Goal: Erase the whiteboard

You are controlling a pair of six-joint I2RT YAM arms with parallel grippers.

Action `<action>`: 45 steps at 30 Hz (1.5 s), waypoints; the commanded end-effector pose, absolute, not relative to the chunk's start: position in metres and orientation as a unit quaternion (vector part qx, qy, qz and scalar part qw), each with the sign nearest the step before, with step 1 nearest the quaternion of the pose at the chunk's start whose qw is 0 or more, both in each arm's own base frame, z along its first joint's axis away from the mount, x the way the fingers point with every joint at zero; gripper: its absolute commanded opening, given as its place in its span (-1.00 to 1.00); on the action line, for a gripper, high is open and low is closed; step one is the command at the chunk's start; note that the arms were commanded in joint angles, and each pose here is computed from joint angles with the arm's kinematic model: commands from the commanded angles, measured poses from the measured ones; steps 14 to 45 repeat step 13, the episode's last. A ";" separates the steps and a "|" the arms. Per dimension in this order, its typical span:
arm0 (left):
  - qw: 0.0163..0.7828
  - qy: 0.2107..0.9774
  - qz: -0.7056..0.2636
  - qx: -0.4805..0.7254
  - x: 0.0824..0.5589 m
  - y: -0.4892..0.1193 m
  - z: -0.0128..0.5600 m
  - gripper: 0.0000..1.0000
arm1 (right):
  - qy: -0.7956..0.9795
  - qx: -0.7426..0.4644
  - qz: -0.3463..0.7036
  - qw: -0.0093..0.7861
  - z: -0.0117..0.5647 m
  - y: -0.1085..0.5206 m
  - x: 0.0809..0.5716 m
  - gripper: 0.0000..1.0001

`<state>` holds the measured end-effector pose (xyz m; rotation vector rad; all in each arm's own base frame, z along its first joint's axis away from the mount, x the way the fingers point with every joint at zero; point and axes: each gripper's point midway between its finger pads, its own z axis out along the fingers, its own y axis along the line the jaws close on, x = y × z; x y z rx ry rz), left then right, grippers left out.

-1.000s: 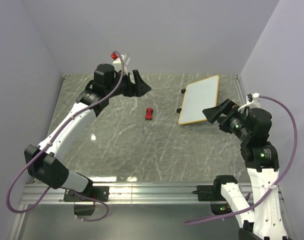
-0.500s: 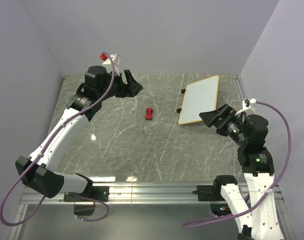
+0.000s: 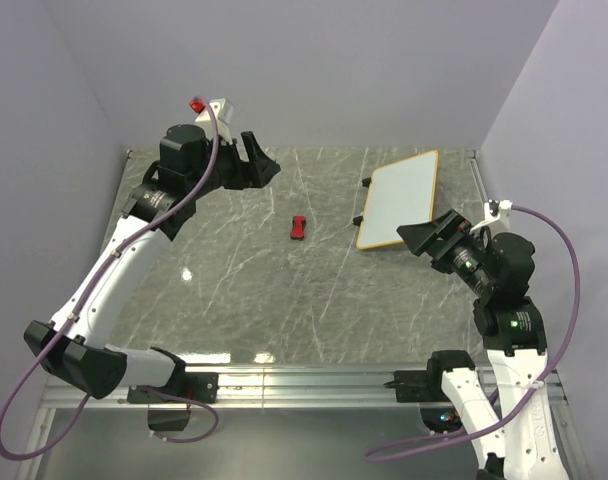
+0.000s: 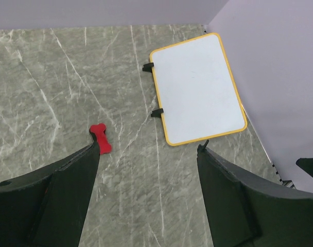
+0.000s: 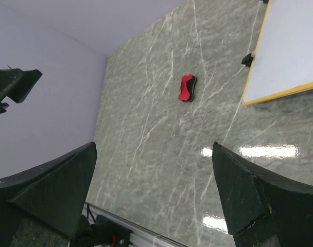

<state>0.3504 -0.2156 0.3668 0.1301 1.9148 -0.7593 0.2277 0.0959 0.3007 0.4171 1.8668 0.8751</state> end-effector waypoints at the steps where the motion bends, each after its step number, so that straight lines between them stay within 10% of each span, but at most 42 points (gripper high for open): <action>1: 0.539 0.779 -0.314 0.059 0.344 -0.209 0.394 0.63 | 0.762 0.166 0.360 0.513 0.308 0.096 0.228 0.99; 45: 0.548 0.780 -0.296 0.061 0.335 -0.198 0.398 0.63 | 0.761 0.173 0.353 0.516 0.296 0.093 0.227 0.99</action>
